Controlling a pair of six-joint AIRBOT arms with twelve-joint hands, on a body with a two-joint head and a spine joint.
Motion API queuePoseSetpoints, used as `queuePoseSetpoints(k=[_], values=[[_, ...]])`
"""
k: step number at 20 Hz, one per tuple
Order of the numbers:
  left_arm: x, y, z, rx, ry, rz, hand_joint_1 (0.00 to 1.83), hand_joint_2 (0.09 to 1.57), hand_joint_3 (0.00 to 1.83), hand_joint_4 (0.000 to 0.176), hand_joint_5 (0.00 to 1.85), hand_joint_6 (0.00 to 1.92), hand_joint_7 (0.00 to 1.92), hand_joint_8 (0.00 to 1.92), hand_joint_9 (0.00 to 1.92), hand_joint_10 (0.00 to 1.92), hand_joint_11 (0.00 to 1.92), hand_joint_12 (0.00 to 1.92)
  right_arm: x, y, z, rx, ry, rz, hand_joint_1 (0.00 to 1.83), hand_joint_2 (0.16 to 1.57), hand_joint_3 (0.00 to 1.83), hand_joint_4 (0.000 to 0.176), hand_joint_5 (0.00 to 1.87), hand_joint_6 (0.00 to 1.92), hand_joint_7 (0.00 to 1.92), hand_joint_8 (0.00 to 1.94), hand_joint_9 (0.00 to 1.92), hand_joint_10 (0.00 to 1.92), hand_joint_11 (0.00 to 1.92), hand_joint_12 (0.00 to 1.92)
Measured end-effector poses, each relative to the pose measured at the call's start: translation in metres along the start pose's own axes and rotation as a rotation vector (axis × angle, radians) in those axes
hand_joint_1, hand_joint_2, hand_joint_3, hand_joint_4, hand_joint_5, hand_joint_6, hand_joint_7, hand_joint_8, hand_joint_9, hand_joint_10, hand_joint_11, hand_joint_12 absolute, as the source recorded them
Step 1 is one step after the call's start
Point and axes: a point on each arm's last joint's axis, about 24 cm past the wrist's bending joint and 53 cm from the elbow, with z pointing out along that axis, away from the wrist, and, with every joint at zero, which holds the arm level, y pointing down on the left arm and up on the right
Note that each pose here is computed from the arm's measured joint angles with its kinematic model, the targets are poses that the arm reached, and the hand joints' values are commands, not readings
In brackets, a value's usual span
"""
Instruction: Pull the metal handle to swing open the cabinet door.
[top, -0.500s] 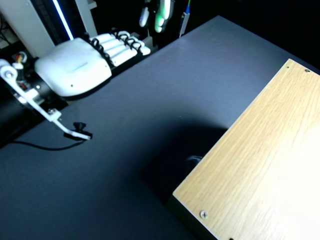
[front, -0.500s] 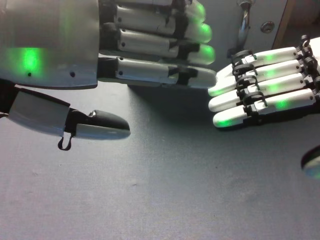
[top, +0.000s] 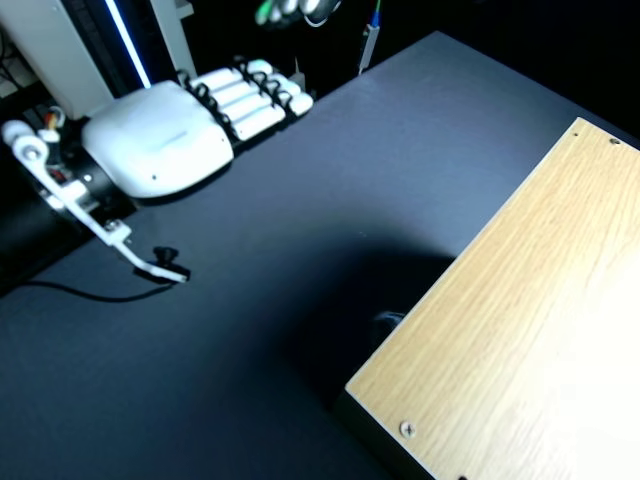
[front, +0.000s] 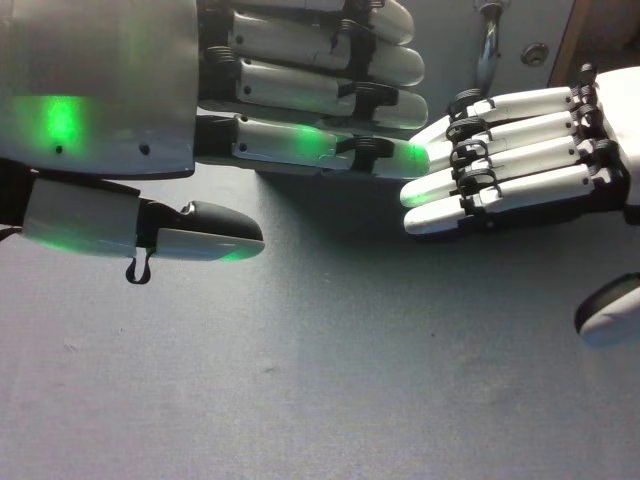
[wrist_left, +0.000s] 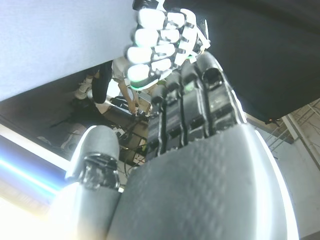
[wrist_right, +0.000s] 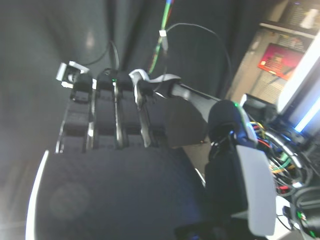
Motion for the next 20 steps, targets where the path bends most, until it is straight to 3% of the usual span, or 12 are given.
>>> queuePoseSetpoints(k=[2, 10, 12, 14, 16, 20], values=[[0.0, 0.0, 0.0, 0.0, 0.0, 0.0, 0.0, 1.56, 0.05, 0.0, 0.18, 0.01, 0.23, 0.01, 0.18, 0.01, 0.0, 0.45, -0.003, -0.01, 0.0, 0.04, -0.013, 0.004, 0.0, 1.26, 0.0, 0.0, 0.19, 0.0, 0.22, 0.01, 0.17, 0.01, 0.0, 0.49], [0.0, 0.0, 0.0, 0.0, 0.0, 0.0, 0.0, 1.52, 0.01, 0.0, 0.14, 0.0, 0.22, 0.0, 0.16, 0.0, 0.0, 0.42, -0.004, -0.034, -0.004, 0.146, -0.015, 0.003, 0.0, 1.26, 0.0, 0.0, 0.19, 0.01, 0.22, 0.01, 0.18, 0.01, 0.0, 0.49], [0.0, 0.0, 0.0, 0.0, 0.0, 0.0, 0.0, 1.53, 0.01, 0.0, 0.16, 0.0, 0.25, 0.01, 0.21, 0.01, 0.0, 0.58, -0.002, -0.038, -0.004, 0.165, -0.006, 0.0, 0.0, 1.24, 0.0, 0.0, 0.16, 0.0, 0.2, 0.0, 0.17, 0.0, 0.0, 0.46], [0.0, 0.0, 0.0, 0.0, 0.0, 0.0, 0.0, 1.52, 0.01, 0.0, 0.18, 0.01, 0.27, 0.01, 0.25, 0.01, 0.0, 0.67, -0.001, -0.049, -0.006, 0.213, -0.007, 0.036, 0.0, 1.24, 0.0, 0.0, 0.16, 0.0, 0.2, 0.0, 0.16, 0.0, 0.0, 0.46], [0.0, 0.0, 0.0, 0.0, 0.0, 0.0, 0.0, 1.51, 0.0, 0.0, 0.2, 0.01, 0.29, 0.01, 0.27, 0.01, 0.0, 0.73, -0.006, -0.055, -0.007, 0.241, -0.04, 0.13, 0.0, 1.25, 0.0, 0.0, 0.15, 0.0, 0.19, 0.0, 0.17, 0.0, 0.0, 0.42], [0.0, 0.0, 0.0, 0.0, 0.0, 0.0, 0.0, 1.5, 0.0, 0.0, 0.21, 0.0, 0.29, 0.0, 0.26, 0.0, 0.0, 0.68, -0.01, -0.076, -0.011, 0.324, -0.106, 0.333, 0.0, 1.27, 0.0, 0.0, 0.18, 0.0, 0.21, 0.0, 0.18, 0.0, 0.0, 0.48]])
